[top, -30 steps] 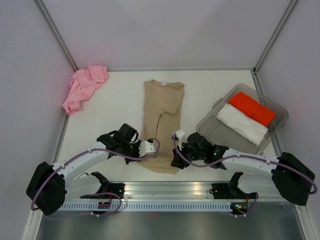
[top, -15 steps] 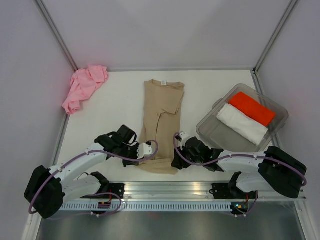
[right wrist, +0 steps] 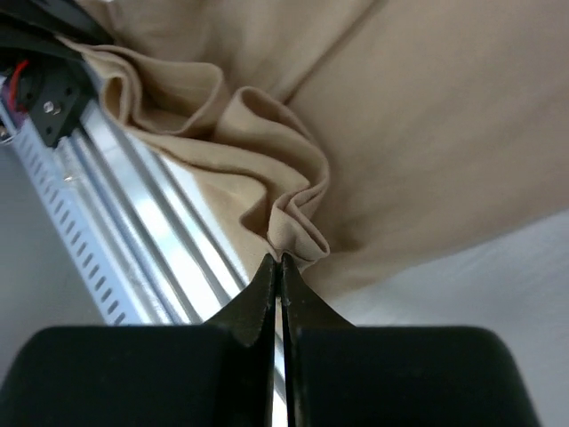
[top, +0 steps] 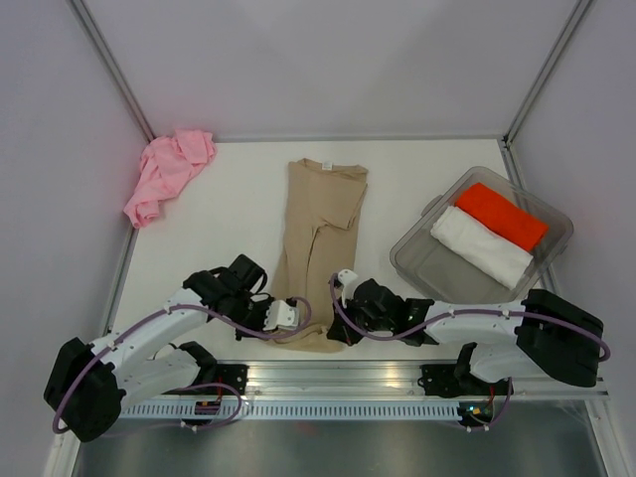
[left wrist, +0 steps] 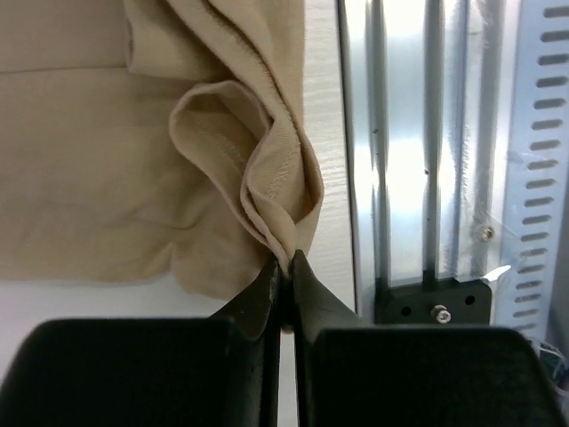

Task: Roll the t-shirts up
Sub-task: Roll the tshirt

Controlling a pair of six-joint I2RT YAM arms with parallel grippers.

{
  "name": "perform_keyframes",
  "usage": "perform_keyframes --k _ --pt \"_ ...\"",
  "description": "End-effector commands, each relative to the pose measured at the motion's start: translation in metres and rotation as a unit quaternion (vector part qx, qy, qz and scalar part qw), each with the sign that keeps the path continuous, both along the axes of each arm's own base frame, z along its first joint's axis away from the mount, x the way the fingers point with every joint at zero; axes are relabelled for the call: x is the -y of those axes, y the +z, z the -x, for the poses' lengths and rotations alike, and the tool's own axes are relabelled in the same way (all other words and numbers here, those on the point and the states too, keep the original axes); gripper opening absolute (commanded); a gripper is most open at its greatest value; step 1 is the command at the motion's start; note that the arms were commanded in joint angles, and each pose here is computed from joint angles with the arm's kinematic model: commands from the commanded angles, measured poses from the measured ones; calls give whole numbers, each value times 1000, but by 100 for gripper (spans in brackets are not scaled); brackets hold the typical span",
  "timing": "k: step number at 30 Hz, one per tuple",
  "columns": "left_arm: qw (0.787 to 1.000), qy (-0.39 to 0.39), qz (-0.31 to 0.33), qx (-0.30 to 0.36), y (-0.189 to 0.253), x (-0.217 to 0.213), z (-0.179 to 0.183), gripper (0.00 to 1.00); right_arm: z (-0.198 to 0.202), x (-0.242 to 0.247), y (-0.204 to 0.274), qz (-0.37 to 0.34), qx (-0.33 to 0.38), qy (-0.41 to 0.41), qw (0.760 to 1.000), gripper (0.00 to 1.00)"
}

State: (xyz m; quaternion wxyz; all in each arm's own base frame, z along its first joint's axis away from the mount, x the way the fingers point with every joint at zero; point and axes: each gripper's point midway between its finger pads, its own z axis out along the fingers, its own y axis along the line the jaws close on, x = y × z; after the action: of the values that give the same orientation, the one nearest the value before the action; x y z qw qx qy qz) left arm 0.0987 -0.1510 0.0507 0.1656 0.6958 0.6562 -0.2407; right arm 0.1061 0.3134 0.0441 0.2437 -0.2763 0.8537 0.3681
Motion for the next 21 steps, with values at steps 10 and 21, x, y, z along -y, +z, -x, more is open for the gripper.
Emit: perform_keyframes --k 10,21 --pt "999 -53 4 0 2 0 3 2 10 4 25 -120 -8 -67 990 0" --pt "985 165 18 46 2 10 -66 2 -9 28 16 -107 7 -143 984 0"
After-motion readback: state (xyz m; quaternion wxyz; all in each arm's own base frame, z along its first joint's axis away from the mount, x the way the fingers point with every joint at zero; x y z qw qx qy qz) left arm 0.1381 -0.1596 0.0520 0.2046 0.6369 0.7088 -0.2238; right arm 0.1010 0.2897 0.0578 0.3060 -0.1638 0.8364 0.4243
